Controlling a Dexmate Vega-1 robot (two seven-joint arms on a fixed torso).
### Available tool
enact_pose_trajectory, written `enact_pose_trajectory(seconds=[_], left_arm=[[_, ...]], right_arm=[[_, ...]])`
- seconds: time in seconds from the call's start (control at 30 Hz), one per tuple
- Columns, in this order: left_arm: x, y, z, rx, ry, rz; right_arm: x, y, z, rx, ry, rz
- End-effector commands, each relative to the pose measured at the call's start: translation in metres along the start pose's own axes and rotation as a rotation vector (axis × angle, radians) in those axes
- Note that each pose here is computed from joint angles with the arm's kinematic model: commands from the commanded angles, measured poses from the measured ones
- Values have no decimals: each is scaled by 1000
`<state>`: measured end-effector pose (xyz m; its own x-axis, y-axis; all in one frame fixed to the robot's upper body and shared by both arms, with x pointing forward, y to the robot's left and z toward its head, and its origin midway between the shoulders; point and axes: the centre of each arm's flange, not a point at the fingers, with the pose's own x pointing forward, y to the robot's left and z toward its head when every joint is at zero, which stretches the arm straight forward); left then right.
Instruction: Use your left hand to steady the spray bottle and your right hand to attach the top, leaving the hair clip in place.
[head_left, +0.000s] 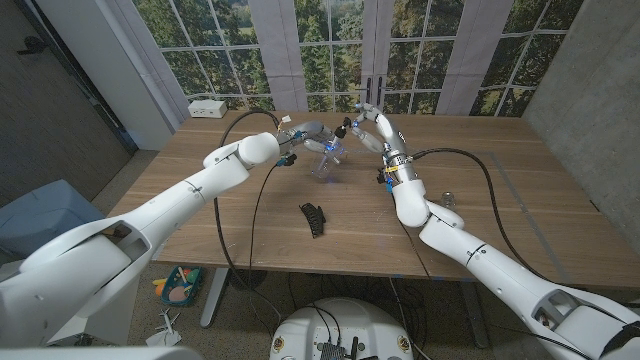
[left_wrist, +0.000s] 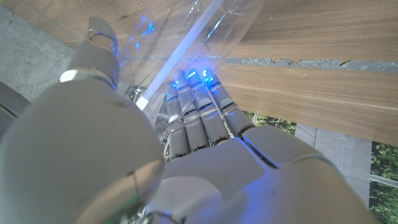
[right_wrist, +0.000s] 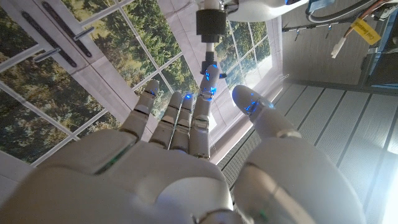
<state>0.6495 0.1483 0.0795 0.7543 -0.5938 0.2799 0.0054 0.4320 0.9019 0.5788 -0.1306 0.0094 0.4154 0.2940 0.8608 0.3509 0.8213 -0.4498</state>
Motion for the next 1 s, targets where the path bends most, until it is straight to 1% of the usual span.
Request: enact_pose_trajectory(seconds=[0.03,0.17,0.23,0.5,0.57,0.6,0.9,1.0], left_arm=[[3,0,0,-1,2,-6],[3,0,0,0,2,-6],[2,0,0,1,3,-4],[2,1,0,1,6,-2],[2,1,0,2,5,-2],[2,1,0,1,4,-2],[2,2,1,4,-1,0],[3,2,1,4,-1,1]], right_arm=[[9,3,10,9,-46,83],[12,4,10,-3,-37,92],[14,5,9,-8,-21,98],[21,8,8,-26,10,130],[21,8,7,-28,13,133],[21,8,6,-31,23,127],[21,8,2,-46,60,122],[20,8,2,-47,57,120]])
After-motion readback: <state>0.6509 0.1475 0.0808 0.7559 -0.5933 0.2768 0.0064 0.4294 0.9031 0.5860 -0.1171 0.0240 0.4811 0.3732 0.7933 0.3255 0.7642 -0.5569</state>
